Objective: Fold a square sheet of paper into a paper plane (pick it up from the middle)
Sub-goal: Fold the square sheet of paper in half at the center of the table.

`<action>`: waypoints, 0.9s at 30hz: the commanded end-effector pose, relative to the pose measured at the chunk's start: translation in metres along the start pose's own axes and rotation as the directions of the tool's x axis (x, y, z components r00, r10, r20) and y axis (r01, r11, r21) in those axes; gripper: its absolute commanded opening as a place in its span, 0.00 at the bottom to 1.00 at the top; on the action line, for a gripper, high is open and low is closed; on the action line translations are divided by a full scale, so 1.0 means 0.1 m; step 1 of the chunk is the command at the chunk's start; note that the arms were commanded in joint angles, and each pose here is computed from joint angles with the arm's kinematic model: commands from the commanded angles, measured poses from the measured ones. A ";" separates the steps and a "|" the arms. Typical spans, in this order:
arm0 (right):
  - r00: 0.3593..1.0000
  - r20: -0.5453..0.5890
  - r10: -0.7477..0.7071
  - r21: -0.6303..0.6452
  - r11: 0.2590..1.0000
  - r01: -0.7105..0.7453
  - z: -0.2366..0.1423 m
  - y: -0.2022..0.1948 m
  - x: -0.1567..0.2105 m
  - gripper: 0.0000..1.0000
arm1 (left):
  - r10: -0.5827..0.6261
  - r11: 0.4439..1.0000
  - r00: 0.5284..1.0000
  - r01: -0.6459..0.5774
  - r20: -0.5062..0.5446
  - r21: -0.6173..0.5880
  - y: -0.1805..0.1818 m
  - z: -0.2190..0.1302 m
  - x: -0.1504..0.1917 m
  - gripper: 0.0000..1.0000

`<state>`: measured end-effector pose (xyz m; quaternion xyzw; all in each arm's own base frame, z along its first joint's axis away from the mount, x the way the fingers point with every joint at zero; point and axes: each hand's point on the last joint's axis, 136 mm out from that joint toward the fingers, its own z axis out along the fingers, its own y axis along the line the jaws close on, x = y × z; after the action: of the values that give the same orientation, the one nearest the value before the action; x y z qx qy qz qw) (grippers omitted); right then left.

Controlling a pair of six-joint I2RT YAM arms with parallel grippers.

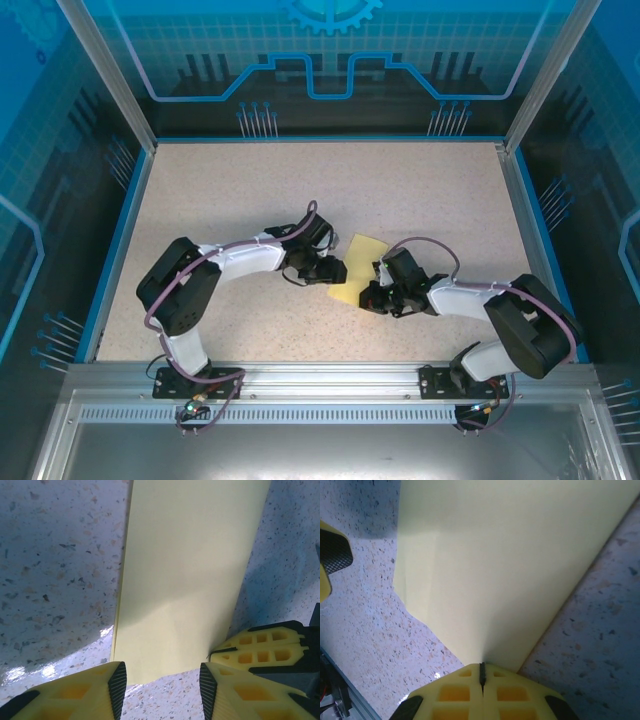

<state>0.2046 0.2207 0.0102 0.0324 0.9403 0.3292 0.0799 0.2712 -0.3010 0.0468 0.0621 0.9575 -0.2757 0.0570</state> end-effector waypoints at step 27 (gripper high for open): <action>0.998 -0.057 0.033 0.045 0.999 -0.030 0.09 -0.23 0.13 0.03 | -0.016 0.997 1.000 0.014 -0.027 -0.072 0.15 0.25 0.00 0.53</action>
<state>0.2065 0.2267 0.0097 0.0251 0.9342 0.3479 0.0745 0.2744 -0.3019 0.0241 0.0576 0.9629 -0.2588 0.0497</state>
